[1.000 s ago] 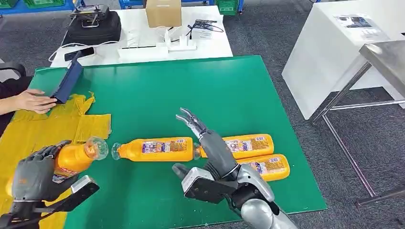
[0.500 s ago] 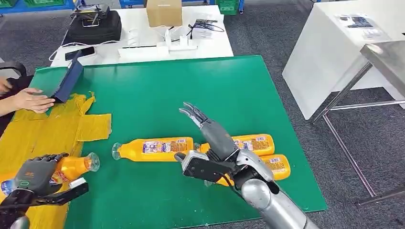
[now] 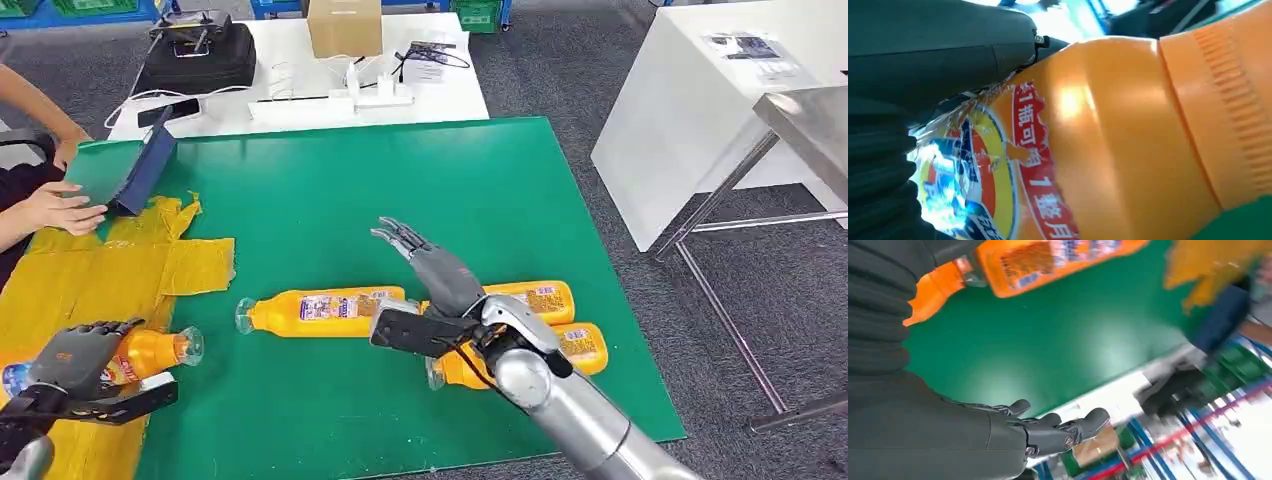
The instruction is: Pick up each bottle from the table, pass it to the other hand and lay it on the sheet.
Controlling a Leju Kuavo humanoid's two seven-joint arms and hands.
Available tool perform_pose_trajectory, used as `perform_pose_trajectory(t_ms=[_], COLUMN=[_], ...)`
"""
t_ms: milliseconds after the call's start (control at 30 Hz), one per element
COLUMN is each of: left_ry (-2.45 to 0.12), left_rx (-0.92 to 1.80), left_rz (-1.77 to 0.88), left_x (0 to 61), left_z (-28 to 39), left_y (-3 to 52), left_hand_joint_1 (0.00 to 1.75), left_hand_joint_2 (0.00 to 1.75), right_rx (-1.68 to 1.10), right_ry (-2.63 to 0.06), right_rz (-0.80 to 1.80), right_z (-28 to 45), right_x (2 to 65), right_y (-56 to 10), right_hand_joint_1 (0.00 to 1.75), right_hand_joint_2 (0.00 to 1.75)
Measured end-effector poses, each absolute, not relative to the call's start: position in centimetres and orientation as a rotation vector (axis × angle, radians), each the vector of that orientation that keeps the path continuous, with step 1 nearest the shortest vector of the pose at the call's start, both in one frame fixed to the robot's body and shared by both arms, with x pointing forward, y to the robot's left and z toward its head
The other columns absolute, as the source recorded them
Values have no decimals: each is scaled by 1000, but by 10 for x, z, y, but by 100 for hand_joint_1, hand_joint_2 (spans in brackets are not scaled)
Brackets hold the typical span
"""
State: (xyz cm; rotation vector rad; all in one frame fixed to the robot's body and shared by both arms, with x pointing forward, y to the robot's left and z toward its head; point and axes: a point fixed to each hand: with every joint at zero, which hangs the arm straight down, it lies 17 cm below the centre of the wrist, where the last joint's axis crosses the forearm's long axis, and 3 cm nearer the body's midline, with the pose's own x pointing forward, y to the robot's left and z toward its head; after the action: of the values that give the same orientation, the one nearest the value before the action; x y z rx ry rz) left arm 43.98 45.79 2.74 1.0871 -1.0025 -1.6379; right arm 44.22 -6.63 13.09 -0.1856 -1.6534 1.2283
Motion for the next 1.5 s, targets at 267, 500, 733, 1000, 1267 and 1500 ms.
perform_pose_trajectory(t_ms=[267,500,733,1000,1267,1500], left_ry=[-1140,-1262,-1396,-1689,-1804,-1879], left_rx=[757,593,448,219,120,14], left_rz=[-1681,-1628,-1506,-1091,-890,-719], left_x=[447,453,449,449,448,437], left_z=[47,79,103,141,168,194], left_y=[441,424,403,351,337,326], left_hand_joint_1=[0,0,0,0,0,0], left_hand_joint_2=[0,0,0,0,0,0], right_rx=[-126,-101,-70,-79,-187,-556], right_ry=[-1459,-1370,-1323,-1261,-1182,-935], right_rz=[1365,1480,1555,1636,1730,1966], right_z=[94,81,69,47,24,-27], right_x=[476,482,473,459,457,460], right_y=[-51,-17,8,20,9,-46], right_hand_joint_1=[0,0,0,0,0,0], right_hand_joint_2=[175,175,175,175,175,175])
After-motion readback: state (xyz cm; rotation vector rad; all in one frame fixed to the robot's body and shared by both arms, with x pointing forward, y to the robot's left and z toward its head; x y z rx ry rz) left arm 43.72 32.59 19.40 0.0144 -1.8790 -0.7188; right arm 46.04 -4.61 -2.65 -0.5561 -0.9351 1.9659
